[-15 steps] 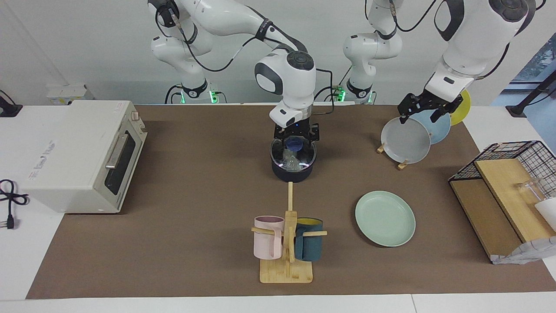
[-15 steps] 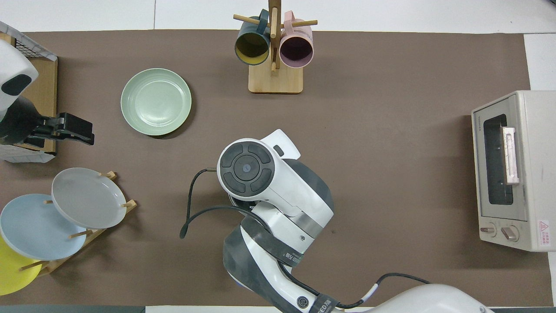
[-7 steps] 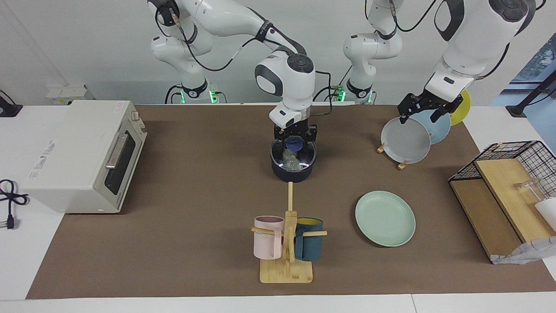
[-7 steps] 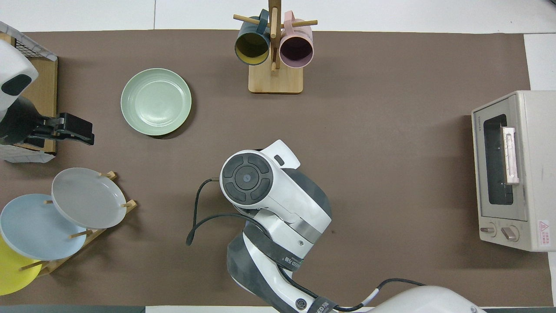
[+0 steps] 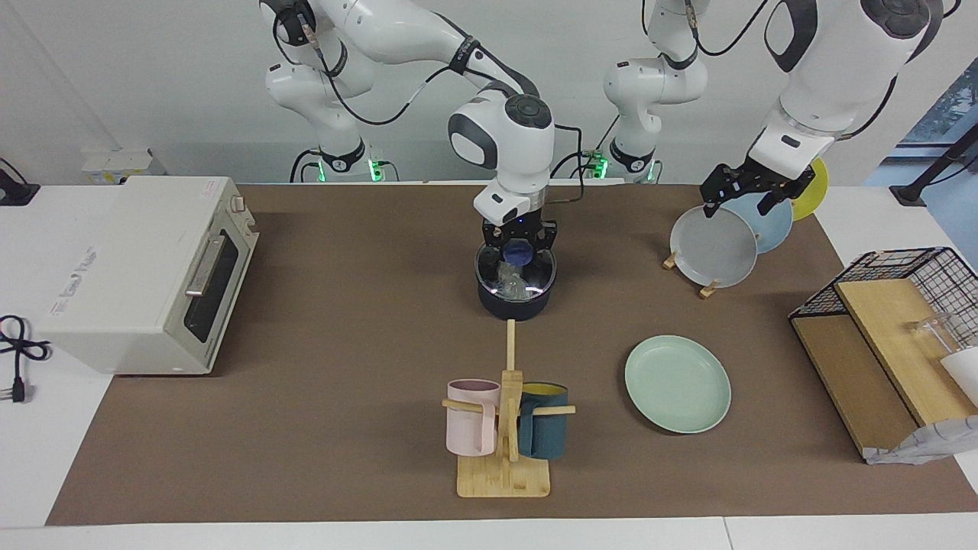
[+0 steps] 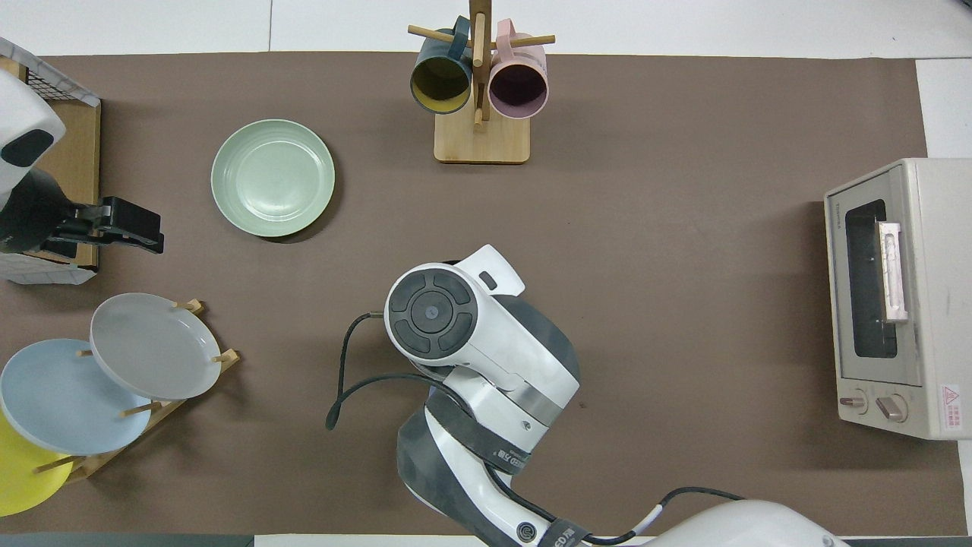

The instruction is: Transfer vermicelli from pot to plate

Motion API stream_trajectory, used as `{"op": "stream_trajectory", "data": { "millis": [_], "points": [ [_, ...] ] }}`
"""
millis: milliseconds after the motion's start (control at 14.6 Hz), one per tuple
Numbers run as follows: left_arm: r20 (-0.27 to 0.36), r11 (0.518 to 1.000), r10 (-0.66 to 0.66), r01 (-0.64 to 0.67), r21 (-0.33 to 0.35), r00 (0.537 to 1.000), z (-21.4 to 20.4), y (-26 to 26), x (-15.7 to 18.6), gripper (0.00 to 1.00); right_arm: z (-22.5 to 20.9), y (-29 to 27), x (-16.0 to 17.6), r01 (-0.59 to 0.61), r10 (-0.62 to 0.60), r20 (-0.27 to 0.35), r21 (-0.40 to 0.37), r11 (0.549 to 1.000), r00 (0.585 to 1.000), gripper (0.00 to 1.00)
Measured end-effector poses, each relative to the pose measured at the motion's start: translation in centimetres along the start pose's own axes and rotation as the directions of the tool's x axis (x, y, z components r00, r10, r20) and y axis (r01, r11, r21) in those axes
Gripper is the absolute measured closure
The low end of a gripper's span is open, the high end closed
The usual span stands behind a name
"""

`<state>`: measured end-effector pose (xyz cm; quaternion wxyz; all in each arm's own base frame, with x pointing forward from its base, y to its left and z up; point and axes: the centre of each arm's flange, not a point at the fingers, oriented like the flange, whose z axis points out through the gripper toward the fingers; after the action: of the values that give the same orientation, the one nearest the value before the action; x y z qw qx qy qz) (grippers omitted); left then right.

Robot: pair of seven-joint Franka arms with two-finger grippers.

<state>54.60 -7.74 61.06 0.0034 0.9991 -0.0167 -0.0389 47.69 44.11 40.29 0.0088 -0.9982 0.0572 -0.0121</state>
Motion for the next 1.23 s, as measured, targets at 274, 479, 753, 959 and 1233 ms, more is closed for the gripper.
{"op": "stream_trajectory", "data": {
  "millis": [274, 479, 753, 959, 1233],
  "points": [
    [-0.001, 1.000, -0.003, 0.003, 0.000, 1.000, 0.0, -0.2, 0.0, 0.00, -0.8, 0.1, 0.4, 0.015, -0.015, -0.010, 0.006, 1.000, 1.000, 0.33],
    [-0.004, 1.000, -0.003, 0.003, -0.001, 1.000, 0.0, -0.1, 0.1, 0.00, -3.4, 1.9, 2.8, 0.042, -0.042, -0.017, -0.006, 0.999, 0.999, 0.33],
    [-0.017, 1.000, 0.010, -0.010, -0.001, 1.000, -0.1, 0.6, 0.1, 0.00, -4.9, 6.4, 6.9, 0.128, -0.128, -0.017, -0.024, 0.992, 0.992, 0.33],
    [-0.020, 0.998, 0.064, -0.064, 0.002, 0.998, 0.7, 4.8, -0.3, 0.00, -4.1, 12.4, 11.3, 0.203, -0.203, 0.001, -0.054, 0.978, 0.979, 0.33],
    [-0.041, 0.996, 0.084, -0.085, -0.031, 0.996, 6.8, 16.9, -2.3, 0.00, -2.4, 22.3, 15.9, 0.307, -0.302, 0.061, -0.119, 0.944, 0.951, 0.33]
  ]
}}
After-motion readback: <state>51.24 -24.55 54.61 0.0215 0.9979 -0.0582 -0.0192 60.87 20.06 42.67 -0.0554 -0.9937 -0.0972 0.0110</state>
